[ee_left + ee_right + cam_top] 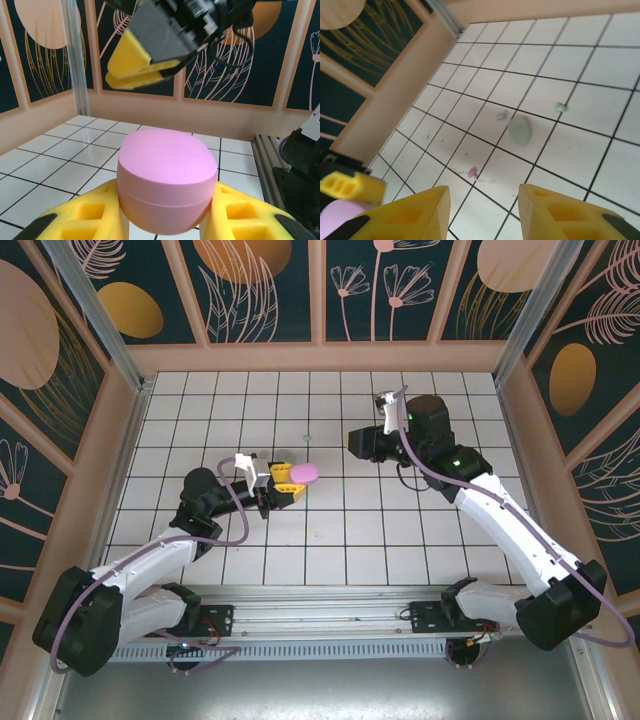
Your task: Insert wireless bluetooth earbuds into charging case
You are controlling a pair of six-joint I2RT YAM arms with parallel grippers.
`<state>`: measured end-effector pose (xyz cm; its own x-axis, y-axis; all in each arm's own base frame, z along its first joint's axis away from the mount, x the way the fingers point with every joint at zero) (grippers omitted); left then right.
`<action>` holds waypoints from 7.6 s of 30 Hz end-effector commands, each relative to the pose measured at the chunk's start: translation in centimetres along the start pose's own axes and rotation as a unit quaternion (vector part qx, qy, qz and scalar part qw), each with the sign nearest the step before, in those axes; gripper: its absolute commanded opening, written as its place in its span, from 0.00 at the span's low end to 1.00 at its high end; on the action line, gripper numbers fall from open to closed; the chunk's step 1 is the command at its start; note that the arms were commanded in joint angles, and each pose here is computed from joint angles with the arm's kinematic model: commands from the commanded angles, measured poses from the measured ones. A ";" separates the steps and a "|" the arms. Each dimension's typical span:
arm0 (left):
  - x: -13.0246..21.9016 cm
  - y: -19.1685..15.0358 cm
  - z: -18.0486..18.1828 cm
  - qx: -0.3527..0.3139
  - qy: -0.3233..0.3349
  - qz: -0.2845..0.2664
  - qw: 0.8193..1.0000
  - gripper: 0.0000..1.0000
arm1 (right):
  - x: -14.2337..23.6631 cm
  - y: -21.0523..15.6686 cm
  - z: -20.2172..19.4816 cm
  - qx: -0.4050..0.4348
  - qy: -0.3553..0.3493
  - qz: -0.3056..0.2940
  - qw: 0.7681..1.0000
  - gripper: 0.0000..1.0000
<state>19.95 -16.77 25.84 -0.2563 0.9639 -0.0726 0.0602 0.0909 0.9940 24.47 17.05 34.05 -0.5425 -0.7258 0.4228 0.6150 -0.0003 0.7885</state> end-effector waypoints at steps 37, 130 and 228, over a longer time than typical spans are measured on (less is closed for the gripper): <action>-0.7 2.6 -0.6 0.003 -0.068 0.003 0.998 0.11 | -2.3 -2.1 6.4 0.188 0.106 0.002 0.976 0.55; -0.4 1.0 -0.9 0.009 -0.066 0.037 0.997 0.10 | -2.8 0.6 5.4 0.151 0.113 0.072 0.979 0.57; 3.8 4.5 -5.1 -0.014 -0.019 0.006 1.000 0.09 | -30.5 -15.5 7.0 0.069 -0.129 0.351 0.925 0.32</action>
<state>14.53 -14.04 30.16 -0.2182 0.9745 -0.0526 0.0513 0.0653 0.9965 27.74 43.56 12.46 -0.1690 -0.3517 0.9207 0.8002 0.4965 0.3365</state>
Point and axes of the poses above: each hand's point on the last joint's axis, 136 mm out from that joint toward the fingers, its own x axis back along the fingers, its own z axis along the line the jaws close on, y = z × x, the point moved 10 cm from there along x, back along the fingers, and after that the axes turned 3 degrees about x, right-handed, at the moved point
